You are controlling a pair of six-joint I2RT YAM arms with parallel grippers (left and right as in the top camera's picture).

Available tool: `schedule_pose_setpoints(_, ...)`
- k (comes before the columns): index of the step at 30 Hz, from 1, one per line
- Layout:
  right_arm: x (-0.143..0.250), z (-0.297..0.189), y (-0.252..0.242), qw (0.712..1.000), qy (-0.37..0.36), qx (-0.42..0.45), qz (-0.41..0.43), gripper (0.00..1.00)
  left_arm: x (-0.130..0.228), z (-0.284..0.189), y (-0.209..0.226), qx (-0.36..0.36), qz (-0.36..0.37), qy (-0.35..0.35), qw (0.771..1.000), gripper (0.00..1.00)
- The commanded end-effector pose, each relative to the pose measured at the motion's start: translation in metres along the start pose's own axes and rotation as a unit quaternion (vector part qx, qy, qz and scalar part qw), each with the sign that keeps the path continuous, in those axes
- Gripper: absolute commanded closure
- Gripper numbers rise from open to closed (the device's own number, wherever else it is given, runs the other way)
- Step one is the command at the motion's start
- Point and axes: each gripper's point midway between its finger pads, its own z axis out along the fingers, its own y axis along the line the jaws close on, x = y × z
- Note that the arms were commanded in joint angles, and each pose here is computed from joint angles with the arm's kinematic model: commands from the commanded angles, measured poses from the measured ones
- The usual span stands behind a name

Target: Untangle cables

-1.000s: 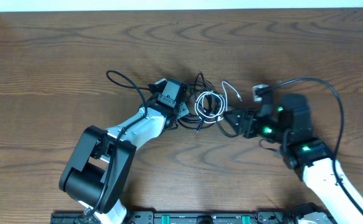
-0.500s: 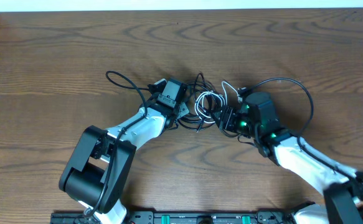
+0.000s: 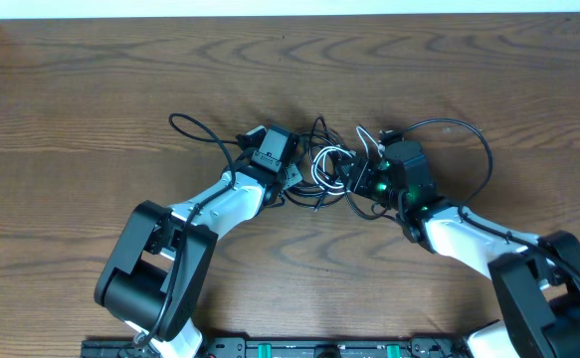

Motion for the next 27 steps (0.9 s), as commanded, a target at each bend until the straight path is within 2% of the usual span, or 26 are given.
schedule_pose_setpoints(1, -0.005, 0.007, -0.004, 1.0, -0.006, 0.003, 0.016, 0.63, 0.006, 0.002, 0.014, -0.022, -0.002, 0.005, 1.0, 0.92)
schedule_pose_setpoints(2, -0.004, 0.008, -0.004, 1.0, -0.005, 0.003, 0.015, 0.69, 0.006, 0.002, 0.014, -0.023, -0.002, 0.005, 1.0, 0.92)
schedule_pose_setpoints(5, -0.004, 0.007, 0.004, 1.0, 0.001, -0.017, 0.0, 0.99, 0.006, 0.002, 0.015, -0.025, -0.002, 0.005, 1.0, 0.92)
schedule_pose_setpoints(8, -0.004, 0.004, 0.027, 0.997, 0.011, -0.069, -0.011, 0.99, 0.006, 0.003, 0.016, -0.026, -0.002, 0.006, 1.0, 0.92)
schedule_pose_setpoints(11, -0.009, -0.011, 0.069, 0.985, 0.014, -0.166, -0.052, 0.99, 0.007, 0.003, 0.017, -0.028, -0.001, 0.006, 1.0, 0.92)
schedule_pose_setpoints(13, -0.013, -0.03, 0.099, 0.965, 0.013, -0.241, -0.104, 0.99, 0.007, 0.003, 0.017, -0.027, -0.001, 0.006, 1.0, 0.92)
schedule_pose_setpoints(16, -0.02, -0.067, 0.136, 0.92, 0.009, -0.351, -0.176, 0.99, 0.007, 0.003, 0.017, -0.028, -0.001, 0.006, 1.0, 0.92)
schedule_pose_setpoints(18, -0.024, -0.087, 0.147, 0.897, 0.004, -0.393, -0.202, 0.99, 0.007, 0.003, 0.017, -0.028, -0.001, 0.006, 1.0, 0.92)
schedule_pose_setpoints(20, -0.03, -0.102, 0.152, 0.878, -0.006, -0.42, -0.231, 0.99, 0.007, 0.003, 0.017, -0.027, -0.001, 0.006, 1.0, 0.92)
schedule_pose_setpoints(25, -0.059, -0.122, 0.142, 0.873, -0.032, -0.428, -0.23, 0.99, 0.007, 0.003, 0.017, -0.028, -0.001, 0.006, 1.0, 0.92)
schedule_pose_setpoints(27, -0.072, -0.139, 0.149, 0.86, -0.045, -0.447, -0.241, 0.99, 0.007, 0.003, 0.017, -0.027, -0.002, 0.006, 1.0, 0.92)
